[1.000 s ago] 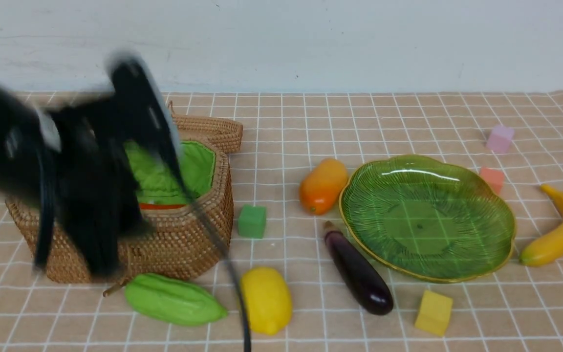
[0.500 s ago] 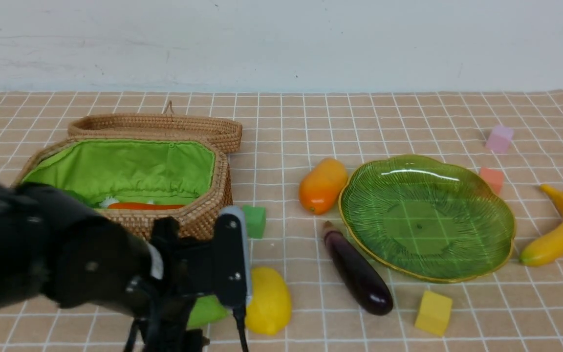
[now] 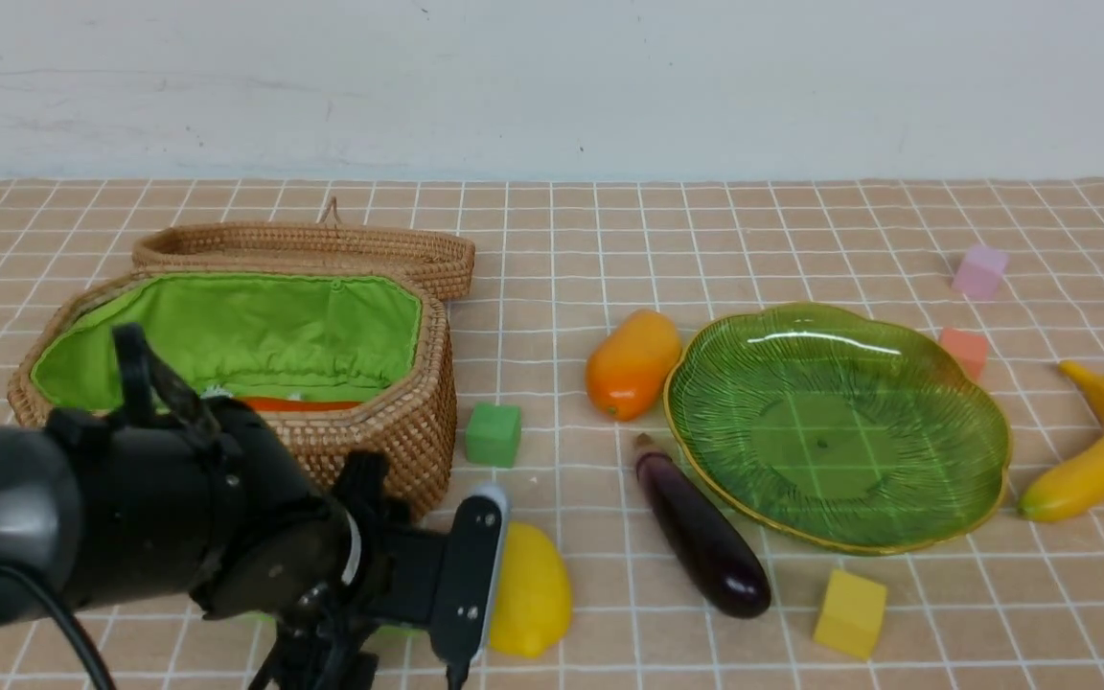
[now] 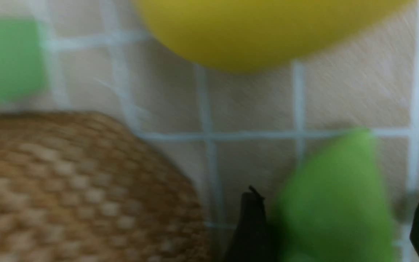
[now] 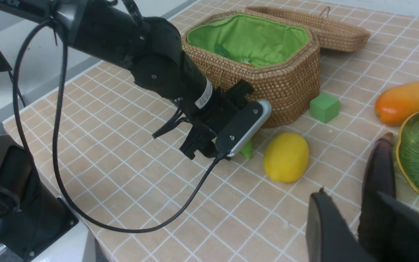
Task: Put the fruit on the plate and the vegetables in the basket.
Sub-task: Take a chayote with your left arm and place it on the basket on the left.
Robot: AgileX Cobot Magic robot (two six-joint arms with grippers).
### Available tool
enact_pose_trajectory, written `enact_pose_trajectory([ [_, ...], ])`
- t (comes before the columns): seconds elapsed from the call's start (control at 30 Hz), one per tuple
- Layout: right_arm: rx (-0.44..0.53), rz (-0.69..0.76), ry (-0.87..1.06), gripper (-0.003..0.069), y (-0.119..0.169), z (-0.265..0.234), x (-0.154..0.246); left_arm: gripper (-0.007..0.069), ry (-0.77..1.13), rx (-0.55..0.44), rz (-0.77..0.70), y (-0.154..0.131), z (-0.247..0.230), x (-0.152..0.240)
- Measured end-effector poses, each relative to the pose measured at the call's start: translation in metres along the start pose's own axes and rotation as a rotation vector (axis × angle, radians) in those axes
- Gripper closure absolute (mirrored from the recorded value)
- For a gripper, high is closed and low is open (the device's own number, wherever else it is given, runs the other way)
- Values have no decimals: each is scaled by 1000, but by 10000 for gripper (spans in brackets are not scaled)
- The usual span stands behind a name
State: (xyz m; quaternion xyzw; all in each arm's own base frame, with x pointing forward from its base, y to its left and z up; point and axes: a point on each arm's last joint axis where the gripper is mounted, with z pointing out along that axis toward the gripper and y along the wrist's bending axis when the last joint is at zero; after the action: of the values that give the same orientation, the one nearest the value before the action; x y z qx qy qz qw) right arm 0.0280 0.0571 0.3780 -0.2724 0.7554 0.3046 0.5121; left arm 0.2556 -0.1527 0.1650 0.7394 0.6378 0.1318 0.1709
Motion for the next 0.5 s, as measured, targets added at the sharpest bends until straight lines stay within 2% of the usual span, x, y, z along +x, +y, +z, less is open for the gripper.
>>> enact_pose_trajectory([
  [0.23,0,0,0,485,0,0,0,112,18,17,-2,-2,3,1],
  [0.3,0,0,0,485,0,0,0,134,22,21,-19,-2,3,2],
  [0.4,0,0,0,485,0,0,0,243,39,38,-100,-4,3,3],
  [0.5,0,0,0,485,0,0,0,244,58,44,-144,-5,-1,5],
])
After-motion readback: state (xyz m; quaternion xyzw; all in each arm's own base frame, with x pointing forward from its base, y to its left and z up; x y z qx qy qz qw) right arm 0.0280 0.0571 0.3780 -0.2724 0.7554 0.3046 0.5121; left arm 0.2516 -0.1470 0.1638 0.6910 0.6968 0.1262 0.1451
